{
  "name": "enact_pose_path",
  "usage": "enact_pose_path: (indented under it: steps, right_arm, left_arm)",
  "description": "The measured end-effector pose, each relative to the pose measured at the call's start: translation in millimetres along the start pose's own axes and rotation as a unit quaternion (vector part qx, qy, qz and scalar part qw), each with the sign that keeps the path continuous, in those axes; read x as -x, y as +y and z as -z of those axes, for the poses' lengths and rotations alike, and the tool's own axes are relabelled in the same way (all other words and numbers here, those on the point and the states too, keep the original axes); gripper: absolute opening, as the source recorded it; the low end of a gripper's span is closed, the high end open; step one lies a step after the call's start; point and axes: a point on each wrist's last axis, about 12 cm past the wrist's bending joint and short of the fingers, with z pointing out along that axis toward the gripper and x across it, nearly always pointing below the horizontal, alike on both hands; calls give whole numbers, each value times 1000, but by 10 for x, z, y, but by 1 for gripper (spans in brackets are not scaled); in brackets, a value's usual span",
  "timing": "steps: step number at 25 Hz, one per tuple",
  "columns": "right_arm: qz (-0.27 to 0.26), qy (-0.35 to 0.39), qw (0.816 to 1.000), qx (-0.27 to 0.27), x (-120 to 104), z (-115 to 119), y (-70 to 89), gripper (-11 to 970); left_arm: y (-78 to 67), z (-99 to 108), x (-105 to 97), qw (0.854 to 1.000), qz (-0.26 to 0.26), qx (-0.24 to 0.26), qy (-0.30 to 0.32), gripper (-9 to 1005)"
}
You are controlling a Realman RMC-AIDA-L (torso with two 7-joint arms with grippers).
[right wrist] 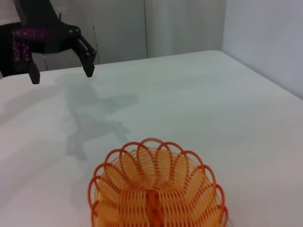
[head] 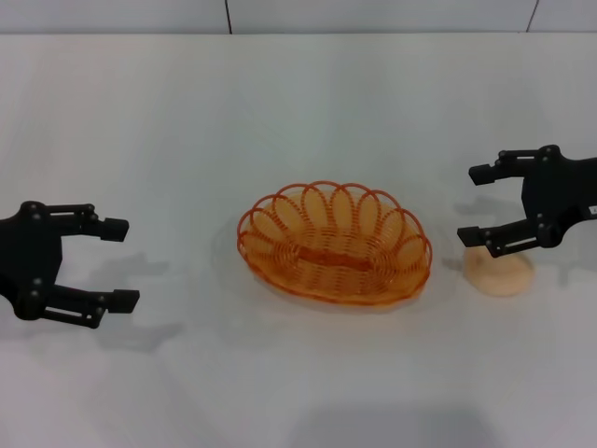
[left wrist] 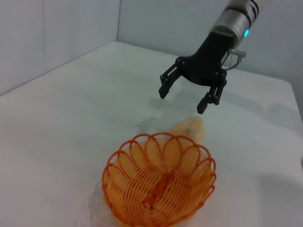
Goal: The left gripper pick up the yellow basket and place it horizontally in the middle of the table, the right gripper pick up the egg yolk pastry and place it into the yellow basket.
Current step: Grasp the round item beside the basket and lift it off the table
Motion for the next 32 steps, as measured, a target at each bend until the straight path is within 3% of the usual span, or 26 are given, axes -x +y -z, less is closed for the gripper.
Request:
enact_pose_path:
  steps: [4,10,14,20,32]
  right_arm:
    - [-2,2,1000,2,-5,11,2,851]
    - [-34,56,998,2,64,130,-50,831]
    - [-47,111,993,12,235,124,-53,817]
    - [-76,193,978,35,452,-20,-76,797]
    - [-95,247,964,37,411,-372,-90,742]
  left_arm:
    - [-21,19,-17,1000,-24,5,6,895]
    - [-40,4,-34,998,-54,10,9,894]
    - [-48,-18,-50,997,-70,7,14,893]
    - [-55,-94,-39,996,-83,-8,22,892]
    - [-87,-263,16,993,-104,-14,49,890]
